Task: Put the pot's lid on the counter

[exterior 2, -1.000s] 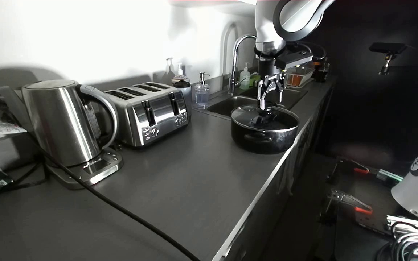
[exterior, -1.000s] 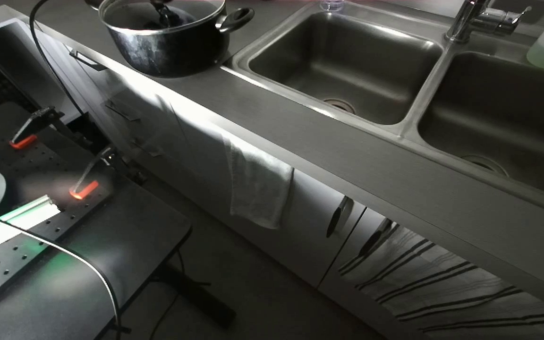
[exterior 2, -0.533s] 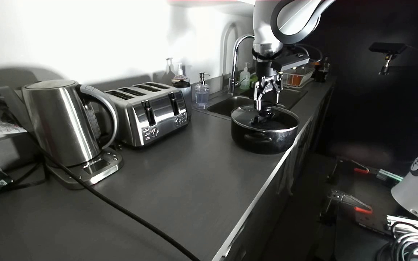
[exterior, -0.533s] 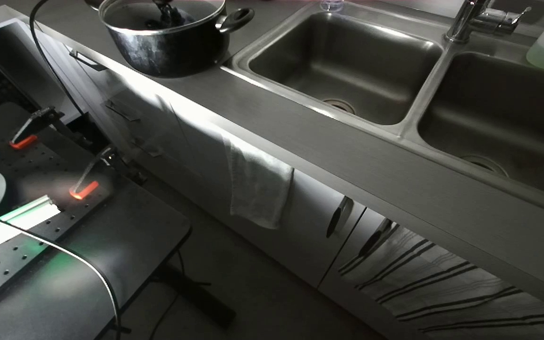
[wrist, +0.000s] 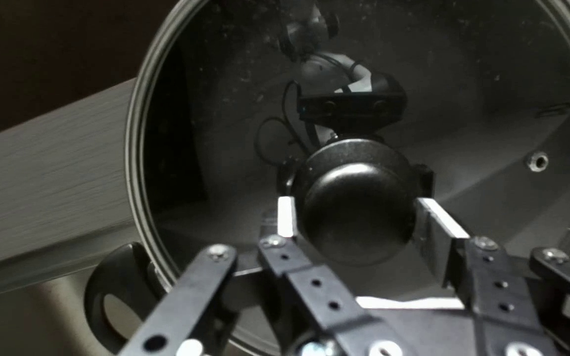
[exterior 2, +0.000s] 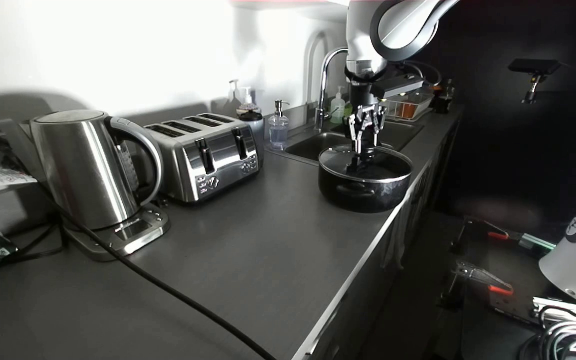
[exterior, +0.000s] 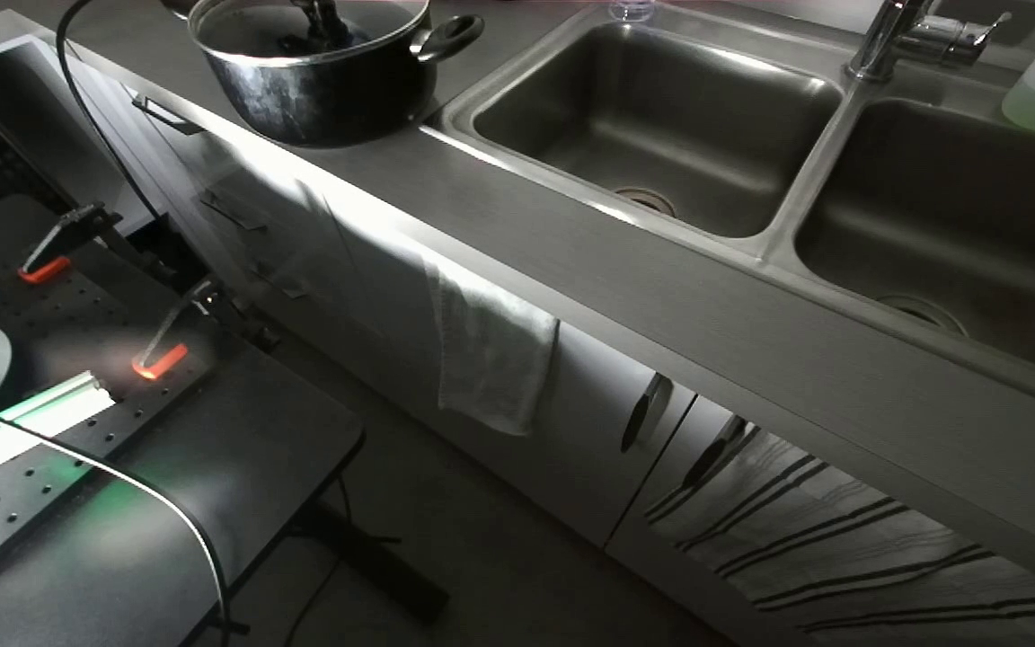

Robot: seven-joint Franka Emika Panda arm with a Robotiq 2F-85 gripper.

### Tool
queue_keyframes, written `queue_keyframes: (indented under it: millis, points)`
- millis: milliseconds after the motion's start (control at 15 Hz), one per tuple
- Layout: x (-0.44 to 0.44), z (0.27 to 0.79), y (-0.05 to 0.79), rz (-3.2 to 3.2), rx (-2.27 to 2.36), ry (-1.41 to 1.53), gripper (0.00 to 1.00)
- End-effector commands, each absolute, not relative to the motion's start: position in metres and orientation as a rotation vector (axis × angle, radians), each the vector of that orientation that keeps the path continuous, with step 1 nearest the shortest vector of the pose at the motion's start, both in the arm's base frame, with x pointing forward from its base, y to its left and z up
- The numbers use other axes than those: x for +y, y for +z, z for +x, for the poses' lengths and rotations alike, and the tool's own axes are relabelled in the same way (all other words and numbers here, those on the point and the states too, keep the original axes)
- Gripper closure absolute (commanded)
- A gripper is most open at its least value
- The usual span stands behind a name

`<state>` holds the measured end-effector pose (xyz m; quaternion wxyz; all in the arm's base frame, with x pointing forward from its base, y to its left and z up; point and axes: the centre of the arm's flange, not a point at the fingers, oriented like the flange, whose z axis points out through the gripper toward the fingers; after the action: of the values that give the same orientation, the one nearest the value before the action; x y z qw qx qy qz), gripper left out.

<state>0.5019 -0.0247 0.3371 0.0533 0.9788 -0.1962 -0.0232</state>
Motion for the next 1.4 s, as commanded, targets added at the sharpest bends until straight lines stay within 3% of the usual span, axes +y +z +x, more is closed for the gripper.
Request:
queue_keyframes:
  millis: [0,200,1333]
  points:
    - [-0.022,0.507,0.340,2.960,-0.597,-0.042,0.70]
    - [-0.022,0.507,0.342,2.963,-0.597,-0.039,0.75]
    - [0.004,0.494,0.415,3.066,-0.462,0.133,0.75]
